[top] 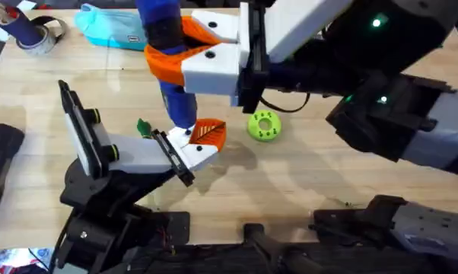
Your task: Pick up the gripper from the table and insert it into the empty holder that is missing its gripper. Then pick up a screw, insert it into the mounting hole, and use the screwdriver to tighten it. Finally, clean up the table by picking up the vegetable and placing it into the bucket.
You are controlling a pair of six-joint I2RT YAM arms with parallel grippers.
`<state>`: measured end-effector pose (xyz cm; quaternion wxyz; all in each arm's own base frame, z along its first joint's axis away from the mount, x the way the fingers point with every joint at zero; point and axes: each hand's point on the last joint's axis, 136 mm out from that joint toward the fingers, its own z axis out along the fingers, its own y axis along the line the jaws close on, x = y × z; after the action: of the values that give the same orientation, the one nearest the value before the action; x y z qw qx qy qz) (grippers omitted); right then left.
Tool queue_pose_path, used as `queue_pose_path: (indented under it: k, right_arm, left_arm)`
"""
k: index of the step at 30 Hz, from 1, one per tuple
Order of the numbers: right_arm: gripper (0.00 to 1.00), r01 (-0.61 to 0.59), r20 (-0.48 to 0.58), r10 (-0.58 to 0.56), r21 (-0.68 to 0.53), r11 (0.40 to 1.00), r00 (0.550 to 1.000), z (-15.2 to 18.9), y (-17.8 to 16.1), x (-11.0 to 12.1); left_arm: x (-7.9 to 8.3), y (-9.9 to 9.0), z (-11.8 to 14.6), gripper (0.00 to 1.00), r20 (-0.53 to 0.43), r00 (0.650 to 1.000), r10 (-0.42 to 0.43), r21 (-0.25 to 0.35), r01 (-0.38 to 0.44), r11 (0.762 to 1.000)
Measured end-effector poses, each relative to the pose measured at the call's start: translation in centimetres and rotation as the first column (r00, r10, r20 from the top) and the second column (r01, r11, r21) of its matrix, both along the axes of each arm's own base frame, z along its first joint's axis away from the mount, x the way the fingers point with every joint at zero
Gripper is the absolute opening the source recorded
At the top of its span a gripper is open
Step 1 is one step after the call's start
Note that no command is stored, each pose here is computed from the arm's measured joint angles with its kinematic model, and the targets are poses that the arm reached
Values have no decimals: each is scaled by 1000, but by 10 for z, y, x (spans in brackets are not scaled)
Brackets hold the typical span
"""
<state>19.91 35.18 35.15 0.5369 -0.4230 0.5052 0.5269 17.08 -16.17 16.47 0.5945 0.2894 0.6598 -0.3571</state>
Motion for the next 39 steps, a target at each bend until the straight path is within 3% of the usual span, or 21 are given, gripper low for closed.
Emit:
queue_pose_path:
  k: [39]
  right_arm:
    - [82,9,-67,-8,10,1000,998,0,-3,7]
  left_arm:
    - [0,0,0,10,0,1000,0,0,0,1000]
